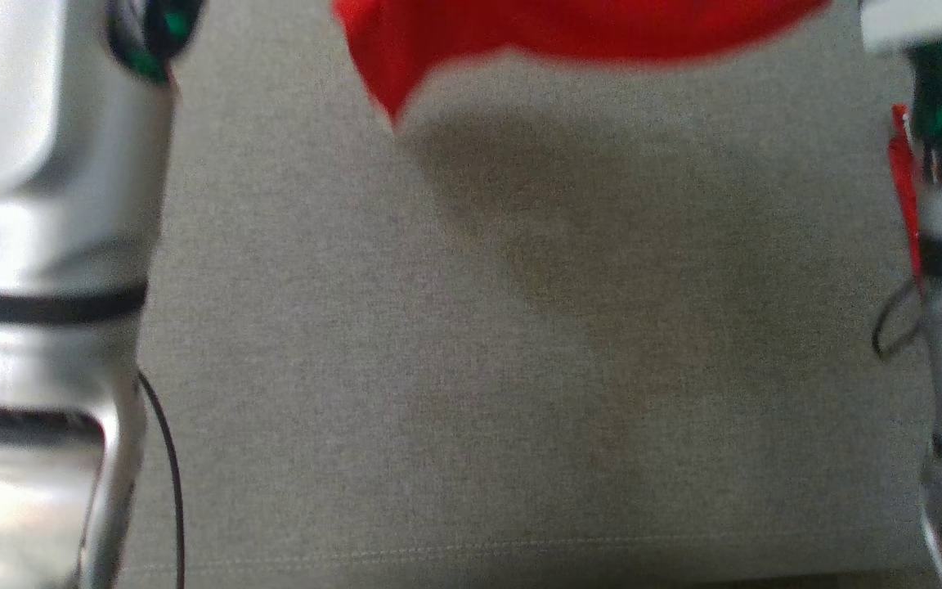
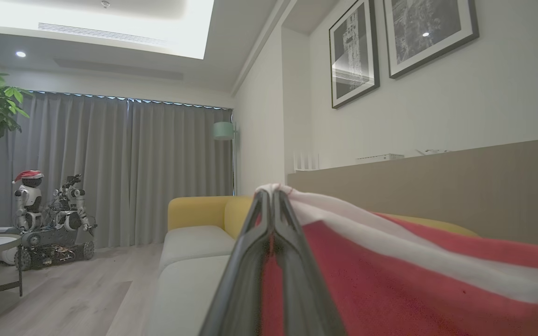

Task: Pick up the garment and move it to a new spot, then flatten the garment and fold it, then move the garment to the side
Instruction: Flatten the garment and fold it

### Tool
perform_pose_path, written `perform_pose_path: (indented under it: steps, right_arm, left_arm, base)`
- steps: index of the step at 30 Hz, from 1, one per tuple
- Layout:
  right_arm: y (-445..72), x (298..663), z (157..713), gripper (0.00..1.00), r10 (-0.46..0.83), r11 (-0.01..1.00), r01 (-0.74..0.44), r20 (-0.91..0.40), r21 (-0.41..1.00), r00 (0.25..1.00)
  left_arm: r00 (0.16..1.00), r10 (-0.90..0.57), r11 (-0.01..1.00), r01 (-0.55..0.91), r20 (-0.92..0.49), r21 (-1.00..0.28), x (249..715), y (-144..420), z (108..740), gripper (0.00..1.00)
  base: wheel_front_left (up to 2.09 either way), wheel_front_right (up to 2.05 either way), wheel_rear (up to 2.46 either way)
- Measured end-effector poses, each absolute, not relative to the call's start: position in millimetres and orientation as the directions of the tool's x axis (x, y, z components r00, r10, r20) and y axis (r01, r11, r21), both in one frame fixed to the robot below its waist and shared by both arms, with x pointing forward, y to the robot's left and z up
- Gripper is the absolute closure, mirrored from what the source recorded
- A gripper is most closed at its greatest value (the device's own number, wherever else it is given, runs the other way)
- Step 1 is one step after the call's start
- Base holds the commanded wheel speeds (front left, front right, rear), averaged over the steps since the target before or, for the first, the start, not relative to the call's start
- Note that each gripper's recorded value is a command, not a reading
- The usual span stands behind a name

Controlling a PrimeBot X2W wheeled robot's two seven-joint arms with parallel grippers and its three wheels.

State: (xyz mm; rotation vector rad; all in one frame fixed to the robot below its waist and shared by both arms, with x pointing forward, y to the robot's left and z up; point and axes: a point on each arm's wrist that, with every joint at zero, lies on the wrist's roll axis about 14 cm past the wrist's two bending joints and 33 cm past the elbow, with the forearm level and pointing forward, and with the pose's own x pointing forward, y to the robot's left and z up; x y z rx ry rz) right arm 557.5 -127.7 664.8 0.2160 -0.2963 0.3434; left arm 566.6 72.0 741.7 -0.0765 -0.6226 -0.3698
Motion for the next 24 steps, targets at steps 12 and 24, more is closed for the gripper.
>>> perform_pose_path:
  steps: [12, 24]
  right_arm:
    - [-92.1, 624.2, 568.1, 1.00, 0.352, 0.916, -0.363, 0.091, 0.173, 0.932]
    - [-83.2, 614.4, 461.0, 1.00, 0.362, 0.927, -0.337, -0.155, 0.165, 0.919]
  left_arm:
    - [0.924, -0.259, 0.957, 0.284, 0.280, -0.052, 643.1, 78.0, 633.8, 1.00]
    - [0.969, -0.198, 0.970, 0.173, -0.145, -0.170, 626.3, 101.8, 466.9, 1.00]
  base:
    - [0.00, 0.00, 0.00]
    - [0.00, 0.00, 0.00]
